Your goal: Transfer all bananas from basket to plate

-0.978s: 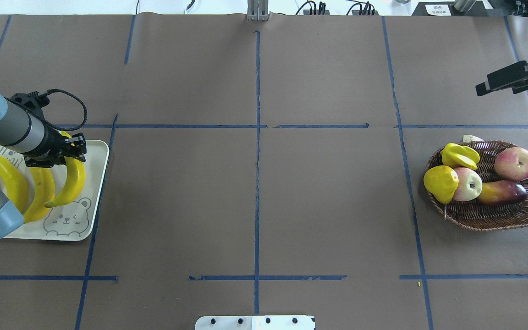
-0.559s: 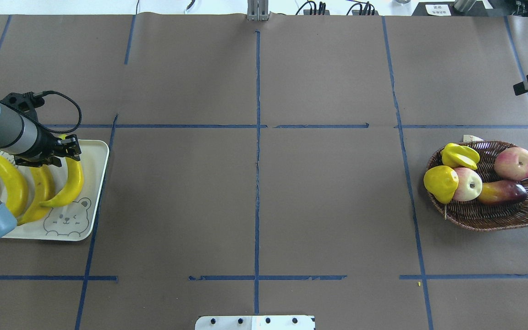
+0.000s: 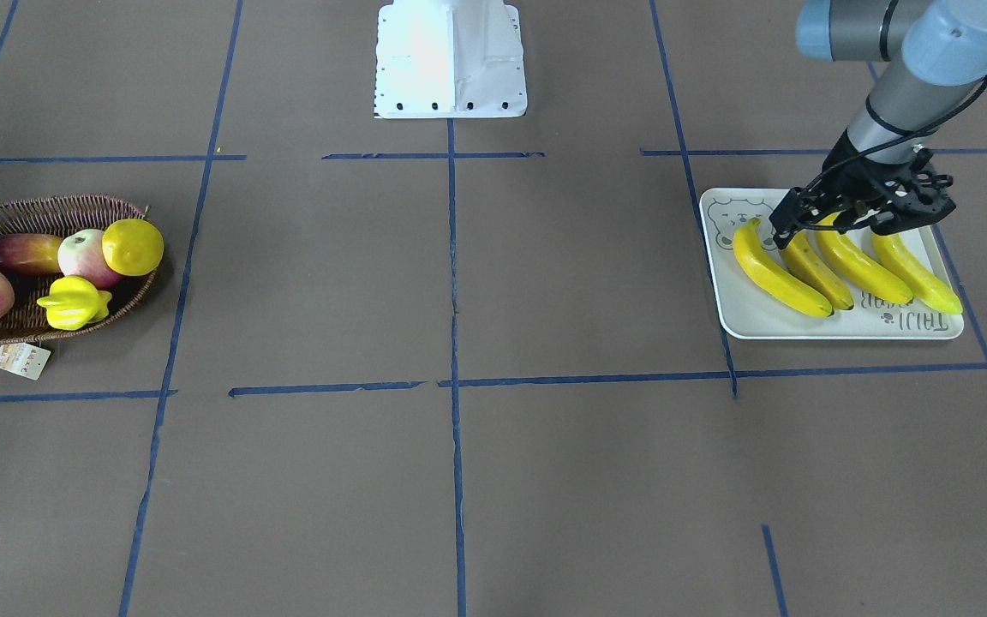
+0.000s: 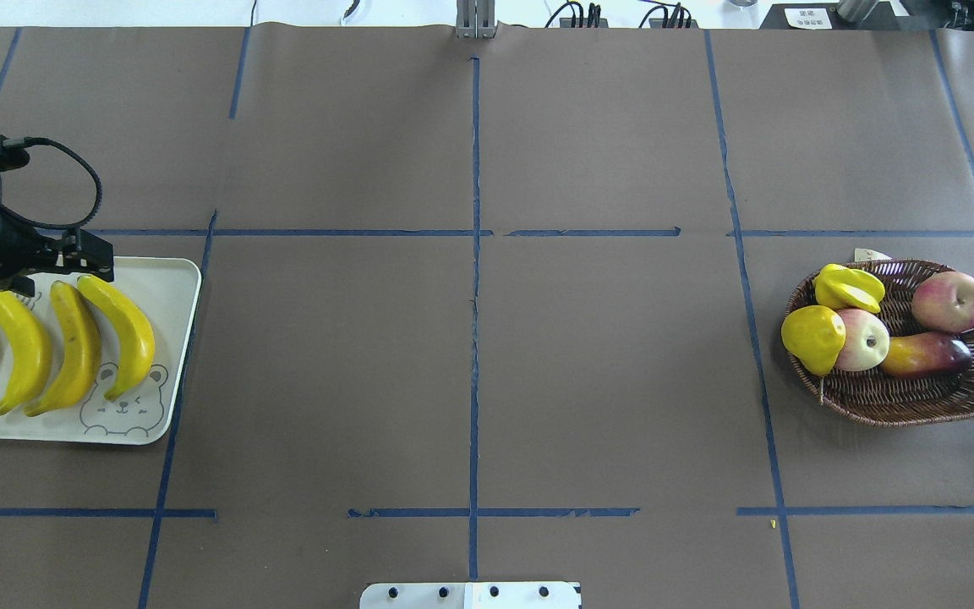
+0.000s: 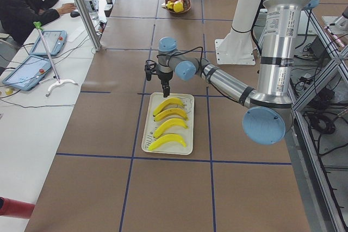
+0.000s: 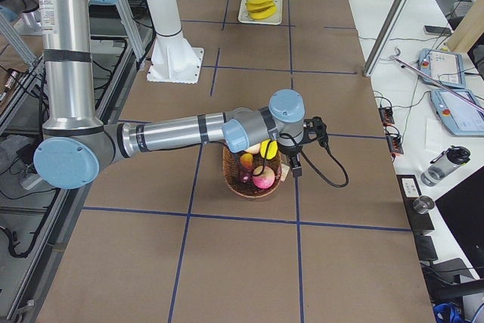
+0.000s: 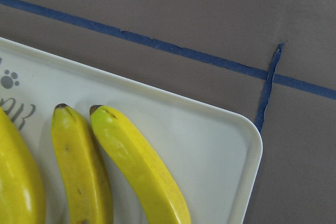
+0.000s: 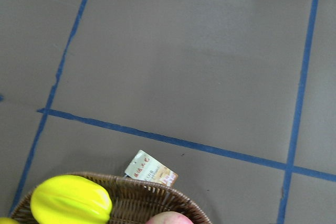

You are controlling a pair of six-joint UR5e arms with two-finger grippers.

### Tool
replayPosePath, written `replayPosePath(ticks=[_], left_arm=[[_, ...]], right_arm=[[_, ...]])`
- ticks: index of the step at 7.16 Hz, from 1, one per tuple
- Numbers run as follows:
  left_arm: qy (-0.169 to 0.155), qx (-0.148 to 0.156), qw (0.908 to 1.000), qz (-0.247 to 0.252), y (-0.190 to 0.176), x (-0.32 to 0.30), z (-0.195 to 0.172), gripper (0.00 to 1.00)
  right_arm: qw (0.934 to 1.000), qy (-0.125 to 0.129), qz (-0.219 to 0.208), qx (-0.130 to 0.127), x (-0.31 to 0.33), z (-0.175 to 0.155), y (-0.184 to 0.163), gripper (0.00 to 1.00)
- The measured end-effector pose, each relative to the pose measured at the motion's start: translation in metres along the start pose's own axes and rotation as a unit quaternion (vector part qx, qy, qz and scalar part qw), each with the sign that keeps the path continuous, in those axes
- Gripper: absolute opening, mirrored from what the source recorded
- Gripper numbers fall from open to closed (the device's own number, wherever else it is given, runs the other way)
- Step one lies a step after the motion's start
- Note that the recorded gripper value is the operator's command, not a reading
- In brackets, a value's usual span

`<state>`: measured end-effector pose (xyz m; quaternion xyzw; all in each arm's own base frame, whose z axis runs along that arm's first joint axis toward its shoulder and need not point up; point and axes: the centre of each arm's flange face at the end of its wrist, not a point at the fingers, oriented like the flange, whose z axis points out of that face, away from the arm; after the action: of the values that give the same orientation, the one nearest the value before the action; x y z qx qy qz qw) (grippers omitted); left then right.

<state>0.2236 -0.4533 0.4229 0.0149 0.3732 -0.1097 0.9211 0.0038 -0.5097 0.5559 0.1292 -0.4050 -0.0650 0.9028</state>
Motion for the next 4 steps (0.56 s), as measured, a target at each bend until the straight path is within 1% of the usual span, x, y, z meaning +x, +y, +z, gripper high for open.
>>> replayPosePath(ticks=[1, 2, 4], left_arm=[[-0.007, -0.003, 0.9996, 0.026, -0.01, -0.019, -0.022, 1.0], [-0.004, -0.011, 0.9987, 0.05, -0.022, -0.052, -0.042, 1.0], [0.014, -0.019, 0.9951, 0.096, -0.041, -0.147, -0.073, 1.0]], right_arm=[[0.9999, 0.005, 0.008, -0.009, 0.017, 0.007, 0.013, 1.0], [0.9997, 0.008, 0.017, -0.015, 0.028, 0.01, 0.026, 1.0], [0.9993, 0.012, 0.028, -0.021, 0.037, 0.014, 0.043, 1.0]])
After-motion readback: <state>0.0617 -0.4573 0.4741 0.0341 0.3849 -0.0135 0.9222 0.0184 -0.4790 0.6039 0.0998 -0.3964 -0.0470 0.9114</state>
